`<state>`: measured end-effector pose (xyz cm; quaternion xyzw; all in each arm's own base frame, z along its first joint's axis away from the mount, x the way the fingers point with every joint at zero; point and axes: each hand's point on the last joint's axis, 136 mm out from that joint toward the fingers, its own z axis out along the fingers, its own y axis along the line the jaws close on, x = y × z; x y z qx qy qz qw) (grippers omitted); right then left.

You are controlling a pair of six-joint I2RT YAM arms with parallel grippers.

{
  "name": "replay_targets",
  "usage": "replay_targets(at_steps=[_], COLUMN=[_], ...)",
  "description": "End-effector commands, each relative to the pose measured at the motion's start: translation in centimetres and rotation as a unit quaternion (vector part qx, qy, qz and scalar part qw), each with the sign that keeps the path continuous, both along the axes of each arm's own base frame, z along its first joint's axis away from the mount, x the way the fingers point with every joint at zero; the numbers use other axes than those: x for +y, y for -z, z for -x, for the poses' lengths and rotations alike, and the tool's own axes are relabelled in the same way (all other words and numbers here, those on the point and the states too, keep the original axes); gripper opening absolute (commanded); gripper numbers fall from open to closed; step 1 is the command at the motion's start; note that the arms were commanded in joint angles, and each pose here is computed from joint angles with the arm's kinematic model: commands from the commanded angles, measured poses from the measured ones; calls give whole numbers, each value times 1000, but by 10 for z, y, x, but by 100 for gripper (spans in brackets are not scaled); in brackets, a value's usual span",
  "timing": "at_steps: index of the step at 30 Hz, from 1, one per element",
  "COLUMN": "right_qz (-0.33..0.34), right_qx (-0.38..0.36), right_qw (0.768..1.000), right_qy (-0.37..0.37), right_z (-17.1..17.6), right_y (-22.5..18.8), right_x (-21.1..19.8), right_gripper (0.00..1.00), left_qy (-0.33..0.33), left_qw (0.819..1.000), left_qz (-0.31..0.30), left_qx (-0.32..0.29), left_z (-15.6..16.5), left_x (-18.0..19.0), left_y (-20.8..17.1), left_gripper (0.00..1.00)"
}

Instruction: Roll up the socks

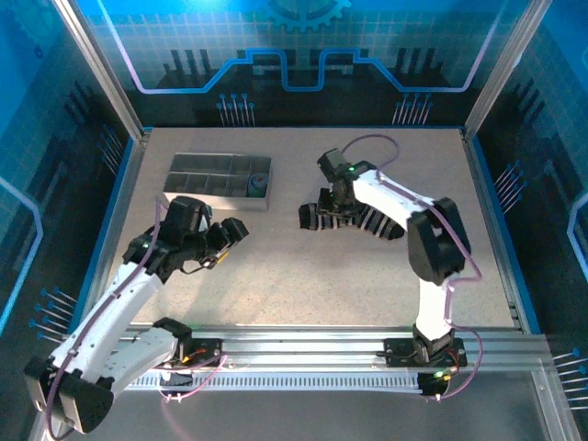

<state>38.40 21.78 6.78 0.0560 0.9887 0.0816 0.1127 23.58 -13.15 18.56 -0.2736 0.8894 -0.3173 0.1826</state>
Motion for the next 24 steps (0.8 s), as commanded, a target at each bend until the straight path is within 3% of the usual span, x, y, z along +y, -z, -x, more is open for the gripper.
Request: replay_targets(at_steps=[1,7,12,18,21,24], right_qz=[-32,-55,-48,-30,-15,-45], right_qx=[4,70,120,120,70,17], right_qw=[999,991,969,930,938,961], right_qy=[-39,-100,-212,-345,-340,-274], right_z=[-17,5,78,165,159,129], right_y=[0,43,66,62,37,5], right_x=[27,72,115,117,97,76], right_gripper=[41,39,40,52,59,60], left_qy=[-27,-40,-38,-22,-6,13], left_qw=[999,999,999,1000,1000,999], left_qz=[15,8,-5,3,15,24], left_qx=[-18,-17,-10,7,22,25], left_z=[-14,-12,-7,-11,-15,-20], left_x=[-2,3,6,-2,-12,-23], left_y=[1,5,11,23,31,34], left_gripper=[76,77,77,78,77,77])
